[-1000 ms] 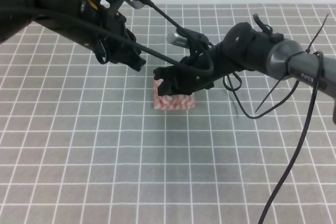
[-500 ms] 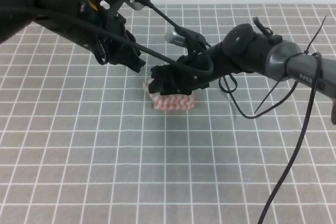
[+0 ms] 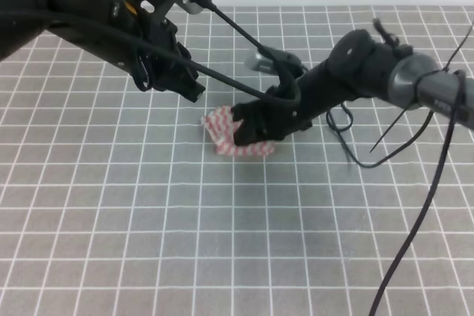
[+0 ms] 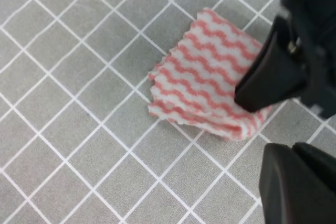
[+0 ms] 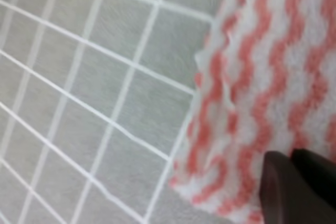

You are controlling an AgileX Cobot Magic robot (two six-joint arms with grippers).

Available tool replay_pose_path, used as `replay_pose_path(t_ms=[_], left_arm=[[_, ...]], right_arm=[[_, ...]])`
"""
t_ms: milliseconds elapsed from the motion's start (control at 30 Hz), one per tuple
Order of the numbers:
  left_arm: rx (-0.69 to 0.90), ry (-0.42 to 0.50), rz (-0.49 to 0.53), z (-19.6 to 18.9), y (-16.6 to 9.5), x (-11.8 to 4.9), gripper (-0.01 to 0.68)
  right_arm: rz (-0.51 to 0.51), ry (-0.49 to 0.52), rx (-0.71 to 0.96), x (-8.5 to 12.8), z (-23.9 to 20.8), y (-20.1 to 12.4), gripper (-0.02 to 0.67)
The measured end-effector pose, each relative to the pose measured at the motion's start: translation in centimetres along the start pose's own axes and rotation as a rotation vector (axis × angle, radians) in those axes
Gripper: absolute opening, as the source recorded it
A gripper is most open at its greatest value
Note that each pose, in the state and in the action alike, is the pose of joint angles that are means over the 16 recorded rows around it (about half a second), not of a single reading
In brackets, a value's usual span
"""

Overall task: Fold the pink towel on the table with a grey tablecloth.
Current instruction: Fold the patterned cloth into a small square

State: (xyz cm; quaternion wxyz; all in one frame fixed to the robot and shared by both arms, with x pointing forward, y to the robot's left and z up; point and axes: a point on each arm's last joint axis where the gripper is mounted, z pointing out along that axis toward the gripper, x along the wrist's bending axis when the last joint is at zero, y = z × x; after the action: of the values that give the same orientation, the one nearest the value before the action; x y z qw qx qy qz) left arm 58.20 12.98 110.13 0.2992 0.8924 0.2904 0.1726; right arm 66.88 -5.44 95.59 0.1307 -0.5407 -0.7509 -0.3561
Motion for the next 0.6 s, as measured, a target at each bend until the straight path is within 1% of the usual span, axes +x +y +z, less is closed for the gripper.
replay_pose_path(t_ms=[100,200,400,600], left_arm=[[-0.001,0.0,0.0,0.0,0.0,0.0,-0.001],[-0.002,-0.002,-0.003,0.0,0.0,0.0,-0.001],[-0.004,-0.034,-0.02,0.8,0.0,-0.2,-0.002],[0.005,-0.105,-0.048,3.2,-0.4,-0.5,-0.002]], right_arm=[[-0.004,-0.003,0.015,-0.1,0.3,-0.2,0.031],[-0.019,-0.004,0.014,0.0,0.1,-0.1,0.0],[-0.084,-0.039,0.0,0.3,-1.3,0.3,-0.014],[-0.151,-0.107,0.01,-0.2,-2.3,0.4,-0.015]])
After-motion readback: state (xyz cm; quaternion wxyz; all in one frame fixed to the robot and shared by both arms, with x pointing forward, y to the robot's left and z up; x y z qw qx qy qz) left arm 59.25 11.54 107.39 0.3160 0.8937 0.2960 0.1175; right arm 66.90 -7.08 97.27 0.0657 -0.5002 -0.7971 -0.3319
